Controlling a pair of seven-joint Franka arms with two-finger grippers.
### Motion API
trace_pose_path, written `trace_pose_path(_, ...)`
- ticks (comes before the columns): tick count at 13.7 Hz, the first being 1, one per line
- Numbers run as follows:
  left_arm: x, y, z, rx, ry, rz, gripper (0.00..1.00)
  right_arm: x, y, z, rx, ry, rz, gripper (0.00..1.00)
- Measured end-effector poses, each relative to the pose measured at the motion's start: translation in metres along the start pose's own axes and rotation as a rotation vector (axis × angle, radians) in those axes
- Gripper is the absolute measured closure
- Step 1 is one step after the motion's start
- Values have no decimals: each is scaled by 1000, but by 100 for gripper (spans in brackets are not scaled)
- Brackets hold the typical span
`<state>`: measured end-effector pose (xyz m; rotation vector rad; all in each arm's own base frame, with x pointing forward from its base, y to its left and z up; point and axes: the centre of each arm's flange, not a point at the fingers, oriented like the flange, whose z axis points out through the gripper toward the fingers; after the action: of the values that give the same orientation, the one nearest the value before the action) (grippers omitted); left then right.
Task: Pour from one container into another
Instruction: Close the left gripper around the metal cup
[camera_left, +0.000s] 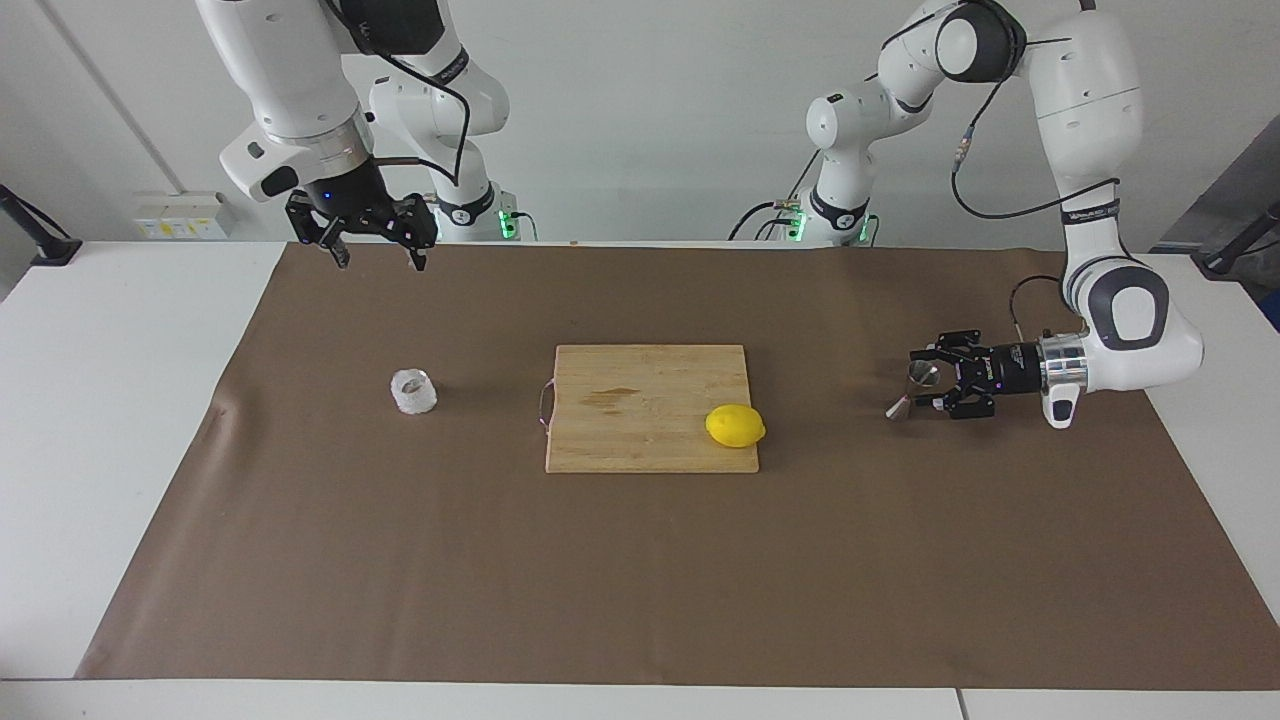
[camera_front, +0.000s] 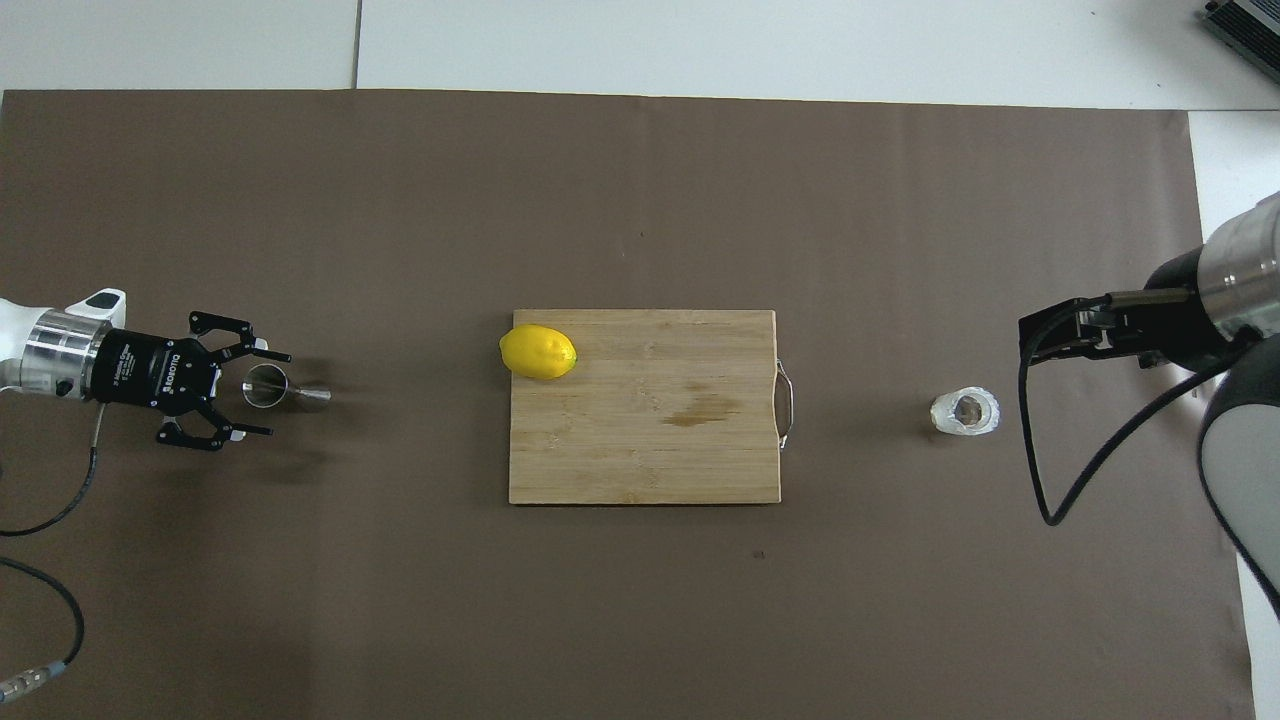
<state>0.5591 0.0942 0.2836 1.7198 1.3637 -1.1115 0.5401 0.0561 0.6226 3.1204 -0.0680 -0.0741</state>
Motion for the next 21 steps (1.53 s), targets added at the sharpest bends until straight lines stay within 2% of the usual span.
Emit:
trace_pose_path(1,0,0,0,3,-3,0,18,0,0,0,0,0,0,0)
trace_pose_path(2,-1,-1,1,6,-8,0,18,0,0,0,0,0,0,0)
trace_pose_path(3,-1,-1,1,10,-12,0,24,0,0,0,0,0,0,0)
trace_pose_path(4,-2,-2,2,14,-17,0,24,0,0,0,0,0,0,0)
trace_pose_path(5,-2,-2,2,17,-21,0,30,0,0,0,0,0,0,0)
trace_pose_path(12,0,-5,-1,23,-15,-6,32,0,0,0,0,0,0,0)
trace_pose_path(13,0,-6,-2,23,-14,-5,37,0,0,0,0,0,0,0)
trace_pose_path(15,0,-5,-2,23,-14,-4,40,0,0,0,0,0,0,0)
trace_pose_path(21,-2,-3,1,17,-21,1,40,0,0,0,0,0,0,0)
